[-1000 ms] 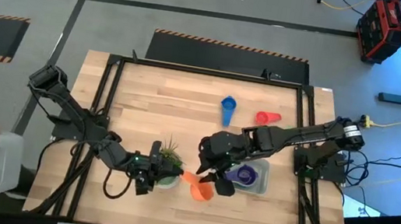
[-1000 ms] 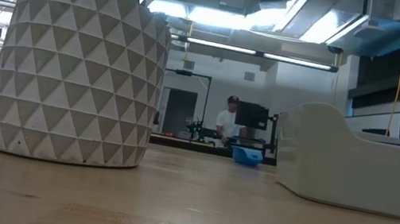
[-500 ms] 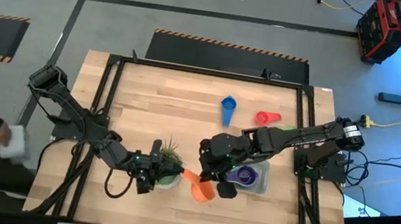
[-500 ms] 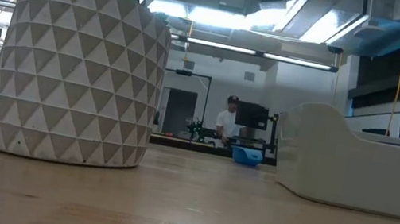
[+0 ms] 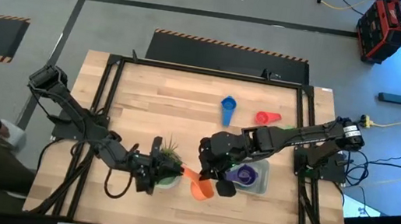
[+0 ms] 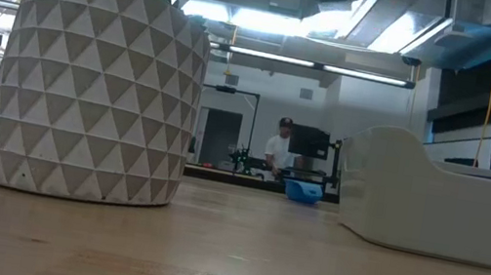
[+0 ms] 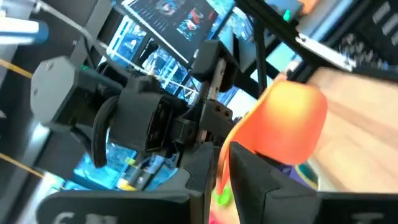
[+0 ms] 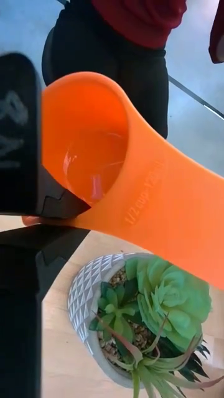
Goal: Nest measuring cups in basket
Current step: Stack the orange measuring cup on top the blue measuring cup in the grey bin
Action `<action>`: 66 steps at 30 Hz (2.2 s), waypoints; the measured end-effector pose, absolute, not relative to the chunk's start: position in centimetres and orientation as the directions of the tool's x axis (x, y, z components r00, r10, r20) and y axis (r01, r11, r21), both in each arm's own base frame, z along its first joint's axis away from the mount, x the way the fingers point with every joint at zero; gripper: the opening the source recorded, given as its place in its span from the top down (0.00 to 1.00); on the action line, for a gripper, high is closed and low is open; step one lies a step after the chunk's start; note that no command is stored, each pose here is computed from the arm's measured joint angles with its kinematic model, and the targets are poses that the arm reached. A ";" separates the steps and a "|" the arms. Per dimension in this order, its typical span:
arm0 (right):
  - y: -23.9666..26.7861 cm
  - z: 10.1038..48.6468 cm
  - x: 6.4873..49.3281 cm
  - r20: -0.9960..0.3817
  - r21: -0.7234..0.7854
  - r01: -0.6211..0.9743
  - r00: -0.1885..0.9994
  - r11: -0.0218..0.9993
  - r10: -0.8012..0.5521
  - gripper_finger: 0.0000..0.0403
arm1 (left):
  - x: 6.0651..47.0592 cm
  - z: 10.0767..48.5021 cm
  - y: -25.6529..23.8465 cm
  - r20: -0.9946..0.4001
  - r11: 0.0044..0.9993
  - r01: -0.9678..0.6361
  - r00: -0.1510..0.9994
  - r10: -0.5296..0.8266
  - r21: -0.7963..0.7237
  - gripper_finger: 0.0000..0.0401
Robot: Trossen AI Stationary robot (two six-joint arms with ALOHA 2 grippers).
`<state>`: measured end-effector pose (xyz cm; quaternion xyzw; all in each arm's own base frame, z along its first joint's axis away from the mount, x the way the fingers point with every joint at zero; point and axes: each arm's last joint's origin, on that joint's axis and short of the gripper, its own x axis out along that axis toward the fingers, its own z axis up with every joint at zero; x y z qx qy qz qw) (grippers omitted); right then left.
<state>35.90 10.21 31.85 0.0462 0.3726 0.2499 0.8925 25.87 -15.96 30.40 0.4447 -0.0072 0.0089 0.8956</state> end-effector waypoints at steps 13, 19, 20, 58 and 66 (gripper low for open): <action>9.5 31.4 34.7 -0.750 0.220 -0.322 0.547 0.921 0.371 0.97 | 25.8 30.9 -15.6 0.054 0.780 -0.122 0.992 0.112 0.614 0.83; 8.3 31.7 33.0 -0.819 0.192 -0.293 0.478 0.936 0.318 0.97 | 25.8 30.9 -15.6 0.052 0.780 -0.121 0.992 0.113 0.614 0.83; 8.1 31.9 32.6 -0.832 0.189 -0.292 0.459 0.937 0.311 0.97 | 25.8 30.9 -15.6 0.051 0.780 -0.120 0.992 0.113 0.615 0.83; 6.0 23.4 26.6 -0.971 0.031 -0.629 0.165 0.777 0.172 0.96 | 26.7 30.0 -14.1 -0.017 0.787 -0.126 0.985 0.170 0.604 0.82; 5.8 21.8 26.1 -0.978 0.004 -0.623 0.159 0.782 0.132 0.96 | 26.9 30.0 -13.5 -0.017 0.788 -0.142 0.982 0.190 0.599 0.82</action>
